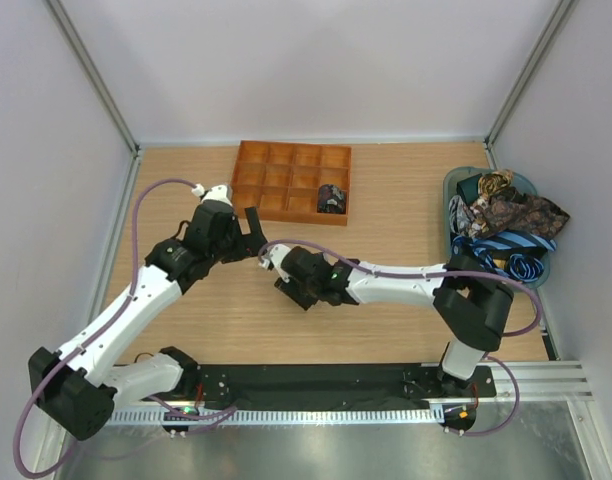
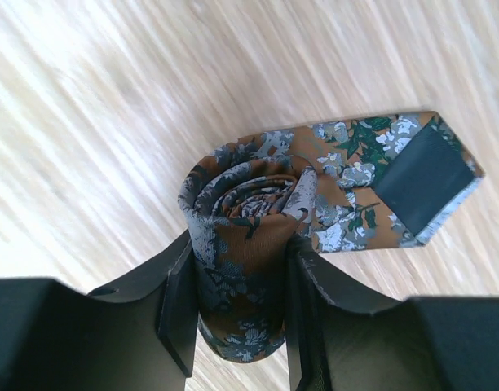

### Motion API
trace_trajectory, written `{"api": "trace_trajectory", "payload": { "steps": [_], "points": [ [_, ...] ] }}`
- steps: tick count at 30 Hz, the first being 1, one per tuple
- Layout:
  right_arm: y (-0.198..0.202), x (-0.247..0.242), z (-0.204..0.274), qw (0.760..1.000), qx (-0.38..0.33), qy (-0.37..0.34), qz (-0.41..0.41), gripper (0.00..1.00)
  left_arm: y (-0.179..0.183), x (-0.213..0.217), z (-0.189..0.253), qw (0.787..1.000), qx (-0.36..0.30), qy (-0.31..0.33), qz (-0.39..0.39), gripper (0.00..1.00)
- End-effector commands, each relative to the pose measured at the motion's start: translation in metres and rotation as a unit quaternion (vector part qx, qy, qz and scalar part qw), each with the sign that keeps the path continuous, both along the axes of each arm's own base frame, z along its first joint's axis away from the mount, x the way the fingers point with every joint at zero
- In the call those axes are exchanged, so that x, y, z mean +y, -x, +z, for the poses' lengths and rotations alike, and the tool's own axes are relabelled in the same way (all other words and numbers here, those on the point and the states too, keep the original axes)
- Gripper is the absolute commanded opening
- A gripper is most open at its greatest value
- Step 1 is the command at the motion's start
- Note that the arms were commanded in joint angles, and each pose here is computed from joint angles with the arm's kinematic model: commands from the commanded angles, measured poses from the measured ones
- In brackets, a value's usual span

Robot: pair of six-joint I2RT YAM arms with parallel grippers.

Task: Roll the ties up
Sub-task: Roll the tie

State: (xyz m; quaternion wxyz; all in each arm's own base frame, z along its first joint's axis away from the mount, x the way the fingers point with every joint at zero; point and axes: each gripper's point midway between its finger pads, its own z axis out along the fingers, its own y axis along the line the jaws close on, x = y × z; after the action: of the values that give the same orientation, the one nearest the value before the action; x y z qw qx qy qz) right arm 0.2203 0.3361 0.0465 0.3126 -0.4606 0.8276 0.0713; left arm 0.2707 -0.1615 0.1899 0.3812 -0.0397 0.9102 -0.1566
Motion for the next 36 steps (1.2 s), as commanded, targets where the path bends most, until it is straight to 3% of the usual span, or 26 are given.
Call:
{"api": "trace_trajectory", "payload": {
  "steps": [1,10,17,20,23,26,30,36],
  "points": [
    [0.041,0.016,-0.018,0.981,0.166,-0.098,0.031,0.13,0.003,0.021,-0.003,0.998,-0.012,0.006,0.065,1.0],
    [0.018,0.007,-0.022,0.938,0.305,-0.162,-0.002,0.14,0.011,0.011,-0.031,0.997,-0.008,0.056,0.058,1.0],
    [0.003,0.002,-0.03,0.897,0.391,-0.205,-0.034,0.13,0.018,-0.017,-0.06,0.996,-0.008,0.071,-0.045,1.0],
    [-0.005,-0.001,-0.031,0.877,0.42,-0.229,-0.044,0.13,0.017,-0.035,-0.055,0.99,-0.051,0.075,-0.112,1.0],
    [-0.011,-0.003,-0.039,0.856,0.455,-0.241,-0.055,0.13,0.011,-0.043,-0.05,0.983,-0.114,0.067,-0.129,1.0],
    [-0.015,-0.006,-0.045,0.846,0.471,-0.241,-0.065,0.13,0.004,-0.042,-0.049,0.978,-0.158,0.046,-0.131,1.0],
    [-0.025,-0.011,-0.053,0.846,0.473,-0.231,-0.088,0.14,0.009,-0.06,-0.05,0.952,-0.227,0.027,-0.204,1.0],
    [-0.033,-0.014,-0.061,0.849,0.469,-0.22,-0.105,0.13,0.004,-0.072,-0.063,0.927,-0.25,-0.041,-0.275,1.0]
  ]
}}
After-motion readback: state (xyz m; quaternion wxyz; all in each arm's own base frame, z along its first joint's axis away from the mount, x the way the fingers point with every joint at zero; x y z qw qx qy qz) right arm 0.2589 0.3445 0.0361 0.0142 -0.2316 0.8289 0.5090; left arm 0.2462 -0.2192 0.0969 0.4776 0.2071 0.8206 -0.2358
